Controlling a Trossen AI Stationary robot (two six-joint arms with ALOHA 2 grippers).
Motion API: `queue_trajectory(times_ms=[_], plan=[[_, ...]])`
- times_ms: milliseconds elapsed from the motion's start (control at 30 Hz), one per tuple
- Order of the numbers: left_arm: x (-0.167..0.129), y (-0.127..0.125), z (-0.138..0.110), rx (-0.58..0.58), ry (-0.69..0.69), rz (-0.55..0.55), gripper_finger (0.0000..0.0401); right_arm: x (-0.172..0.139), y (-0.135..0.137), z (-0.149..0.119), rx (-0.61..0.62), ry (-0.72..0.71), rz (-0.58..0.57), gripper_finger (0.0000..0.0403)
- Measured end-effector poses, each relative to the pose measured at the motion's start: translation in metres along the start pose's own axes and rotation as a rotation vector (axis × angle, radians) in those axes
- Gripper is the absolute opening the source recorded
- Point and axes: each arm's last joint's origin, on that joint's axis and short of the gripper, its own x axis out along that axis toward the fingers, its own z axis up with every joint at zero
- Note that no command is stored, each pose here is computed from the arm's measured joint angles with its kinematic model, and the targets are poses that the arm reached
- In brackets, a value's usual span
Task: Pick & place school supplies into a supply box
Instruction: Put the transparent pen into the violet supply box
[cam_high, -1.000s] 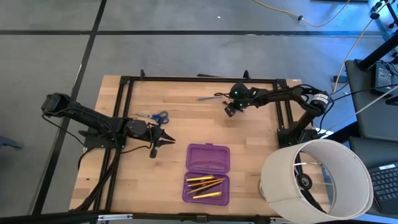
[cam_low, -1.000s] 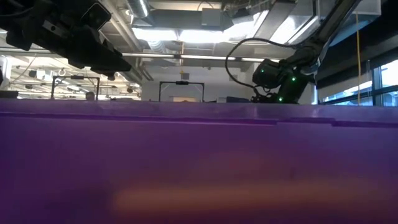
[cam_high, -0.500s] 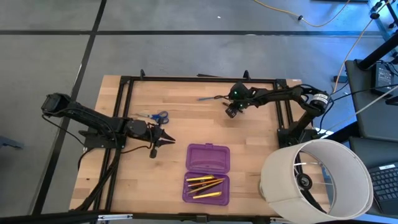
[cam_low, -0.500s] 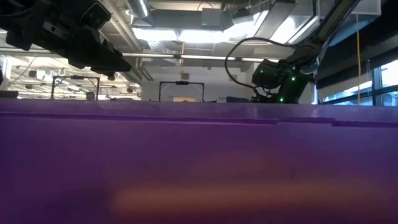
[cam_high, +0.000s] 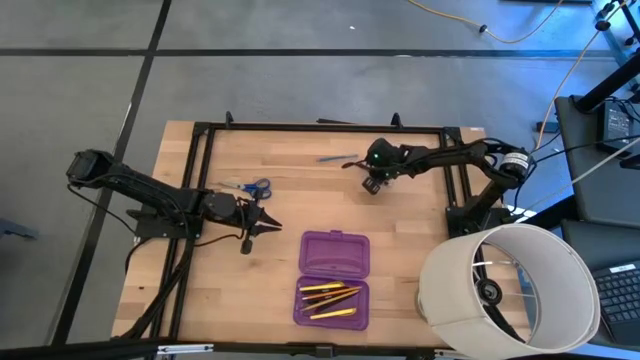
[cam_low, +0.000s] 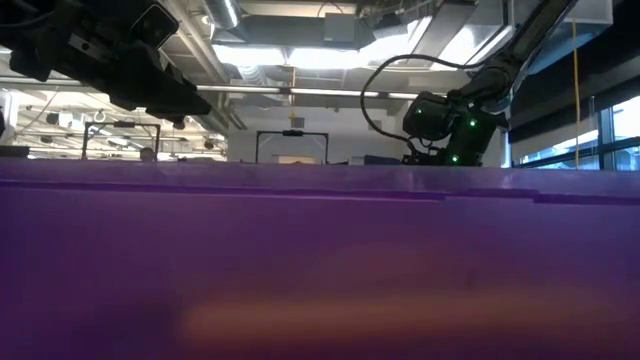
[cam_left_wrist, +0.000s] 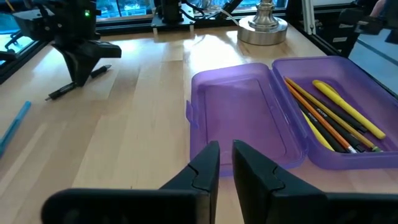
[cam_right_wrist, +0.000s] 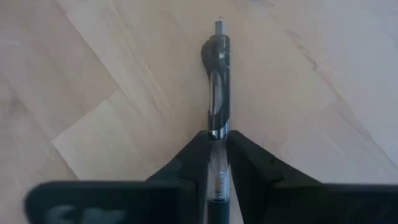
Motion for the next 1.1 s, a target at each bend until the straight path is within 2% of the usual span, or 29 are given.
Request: queue_trajectory(times_ms=[133, 267, 433, 567, 800, 1100], plan=[[0.000, 0.000, 0.000, -0.001, 0.000, 0.000, 0.0037, 0.000, 0.000, 0.000, 0.022, 0.001, 0.000, 0.0042], [0.000, 0.000, 0.000, -0.001, 0.000, 0.000, 0.0040, -0.001, 0.000, 0.000, 0.072, -0.001, 0.001, 0.0054], [0.000, 0.000, 0.000, -0.001, 0.000, 0.000, 0.0038, -0.006, 0.006, -0.001, 0.059, -0.009, 0.014, 0.0058], [0.000, 0.000, 0.000, -0.001, 0.000, 0.000, 0.0036, -0.012, 0.015, -0.003, 0.049, 0.000, 0.074, 0.0045], [0.000, 0.000, 0.000, -0.001, -0.001, 0.000, 0.0040, -0.017, 0.033, -0.009, 0.014, 0.020, 0.112, 0.0056], [0.000, 0.000, 0.000, -0.002, -0.001, 0.000, 0.0039, -0.022, 0.061, -0.016, -0.027, 0.028, 0.176, 0.0050]])
